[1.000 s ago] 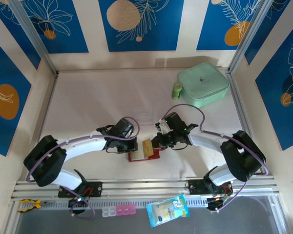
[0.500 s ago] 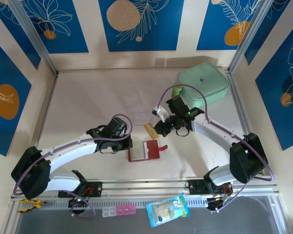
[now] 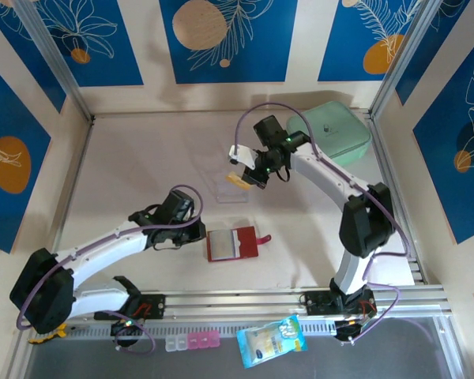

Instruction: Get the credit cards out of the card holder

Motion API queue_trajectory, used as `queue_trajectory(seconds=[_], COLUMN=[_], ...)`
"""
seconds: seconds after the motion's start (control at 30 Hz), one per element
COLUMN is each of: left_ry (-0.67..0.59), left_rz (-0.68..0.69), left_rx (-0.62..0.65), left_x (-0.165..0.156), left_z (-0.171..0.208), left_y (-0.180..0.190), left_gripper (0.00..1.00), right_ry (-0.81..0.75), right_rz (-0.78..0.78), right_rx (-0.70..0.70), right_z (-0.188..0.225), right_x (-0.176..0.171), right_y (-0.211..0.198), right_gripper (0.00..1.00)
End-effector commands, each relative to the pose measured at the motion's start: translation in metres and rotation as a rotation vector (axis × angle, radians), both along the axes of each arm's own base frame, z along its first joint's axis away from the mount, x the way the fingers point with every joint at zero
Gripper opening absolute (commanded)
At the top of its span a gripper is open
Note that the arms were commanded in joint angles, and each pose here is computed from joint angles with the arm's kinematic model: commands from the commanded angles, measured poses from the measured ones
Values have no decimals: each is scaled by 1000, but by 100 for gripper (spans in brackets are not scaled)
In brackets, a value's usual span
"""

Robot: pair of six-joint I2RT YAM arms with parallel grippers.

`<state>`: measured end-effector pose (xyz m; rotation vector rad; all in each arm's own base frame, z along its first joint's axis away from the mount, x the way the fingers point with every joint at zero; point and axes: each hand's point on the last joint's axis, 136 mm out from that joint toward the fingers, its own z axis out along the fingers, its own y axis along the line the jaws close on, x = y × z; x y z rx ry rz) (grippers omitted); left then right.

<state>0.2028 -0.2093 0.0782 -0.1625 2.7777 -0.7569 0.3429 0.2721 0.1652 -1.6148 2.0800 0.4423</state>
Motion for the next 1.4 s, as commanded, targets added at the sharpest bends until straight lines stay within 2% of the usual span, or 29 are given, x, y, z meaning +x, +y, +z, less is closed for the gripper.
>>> queue_trajectory(seconds=[0.0,0.63,1.37], left_ry=[22,58,67], left_rz=[13,27,24], left_rx=[21,16,-5], left_x=[-5,-5,-2], left_z=[-6,-17,-19], left_y=[11,16,17], left_gripper=[12,12,12], right_ry=[40,194,352], right_rz=[87,189,262], right_rx=[-88,-152,-245], right_z=[-13,-57,-92], right_x=[0,21,-18], right_y=[-7,13,17], right_gripper=[0,0,0])
